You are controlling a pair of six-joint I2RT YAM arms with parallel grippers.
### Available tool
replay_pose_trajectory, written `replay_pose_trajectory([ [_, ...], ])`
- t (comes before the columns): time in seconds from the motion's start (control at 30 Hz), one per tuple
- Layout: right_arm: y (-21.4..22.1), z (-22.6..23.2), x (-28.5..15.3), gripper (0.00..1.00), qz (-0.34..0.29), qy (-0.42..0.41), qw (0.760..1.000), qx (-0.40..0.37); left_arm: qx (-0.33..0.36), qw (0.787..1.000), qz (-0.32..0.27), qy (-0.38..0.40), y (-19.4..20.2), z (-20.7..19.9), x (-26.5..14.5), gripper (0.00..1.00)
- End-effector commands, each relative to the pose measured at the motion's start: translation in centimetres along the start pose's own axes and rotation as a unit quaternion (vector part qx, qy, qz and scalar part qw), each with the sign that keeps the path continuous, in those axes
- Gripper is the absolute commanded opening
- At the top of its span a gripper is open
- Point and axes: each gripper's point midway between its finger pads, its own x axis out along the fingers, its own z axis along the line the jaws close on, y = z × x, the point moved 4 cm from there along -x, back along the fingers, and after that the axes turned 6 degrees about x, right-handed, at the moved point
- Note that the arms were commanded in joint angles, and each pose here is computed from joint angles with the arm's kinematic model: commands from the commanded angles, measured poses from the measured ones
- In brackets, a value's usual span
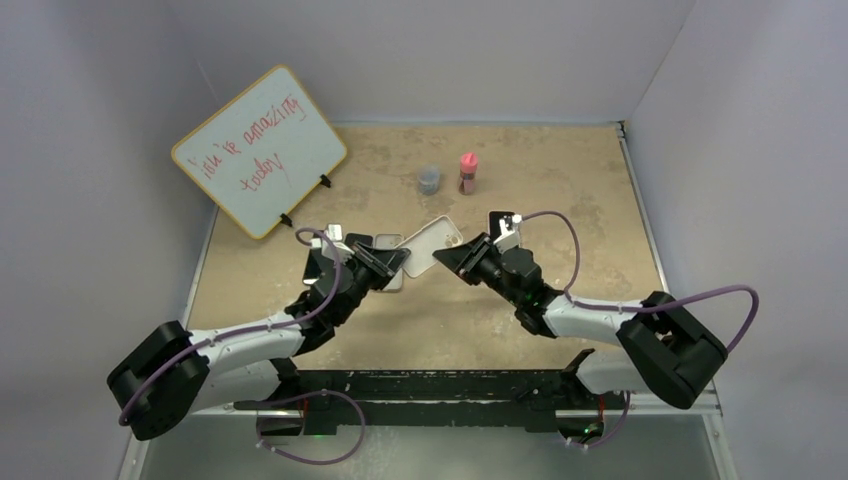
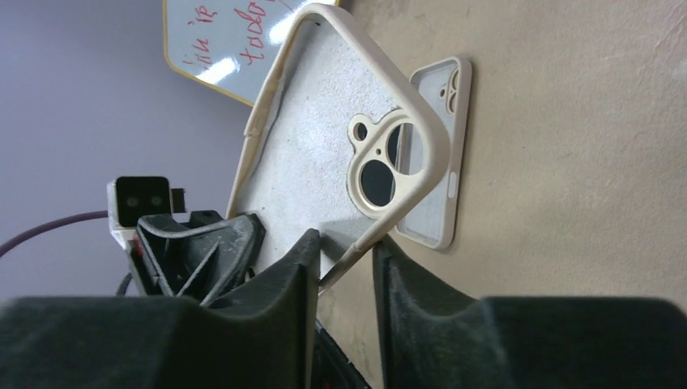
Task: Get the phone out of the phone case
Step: Pick up the phone case from the center of the board, then place the phone case at the center of the board.
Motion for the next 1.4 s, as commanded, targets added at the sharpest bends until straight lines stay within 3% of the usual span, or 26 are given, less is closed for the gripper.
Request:
replay_pose_trajectory([
  [0.0, -0.3, 2.0, 0.4, 0.24, -0.002, -0.032, 0.999, 0.005, 0.014, 1.000, -0.014, 0.018, -0.5, -0.4, -0.6, 0.03],
  [0.17, -0.9, 1.0, 0.6, 0.00, -0.012, -0.003, 1.000, -0.020, 0.073, 0.997, -0.009, -0.007, -0.8, 0.7, -1.5, 0.26],
  [0.37, -1.7, -1.2, 1.5, 0.00, 0.011, 0.065, 0.995, -0.079, 0.149, 0.987, -0.009, -0.064, -1.8, 2.0, -2.2, 0.63],
  [0.53, -2.4, -3.4, 2.2, 0.00, 0.096, 0.137, 0.974, -0.153, 0.268, 0.957, 0.010, -0.112, -4.5, 0.7, -2.1, 0.85],
  [0.73, -2.4, -5.4, 3.2, 0.00, 0.194, 0.208, 0.932, -0.223, 0.354, 0.921, 0.078, -0.143, -10.4, -0.7, -0.4, 0.91],
  [0.87, -2.4, -6.0, 4.2, 0.00, 0.234, 0.230, 0.913, -0.241, 0.382, 0.909, 0.077, -0.145, -15.1, -1.4, 0.3, 0.91],
  [0.97, -2.3, -6.5, 4.9, 0.00, 0.254, 0.241, 0.904, -0.244, 0.408, 0.895, 0.074, -0.165, -16.4, -1.1, 0.3, 0.91],
  [1.13, -2.2, -6.9, 6.3, 0.00, 0.261, 0.242, 0.905, -0.234, 0.395, 0.904, 0.065, -0.147, -16.8, -0.1, -0.6, 0.91],
  [1.37, -1.1, -7.3, 7.3, 0.01, 0.295, 0.244, 0.900, -0.207, 0.413, 0.897, 0.050, -0.148, -17.4, -0.7, -1.6, 0.91],
])
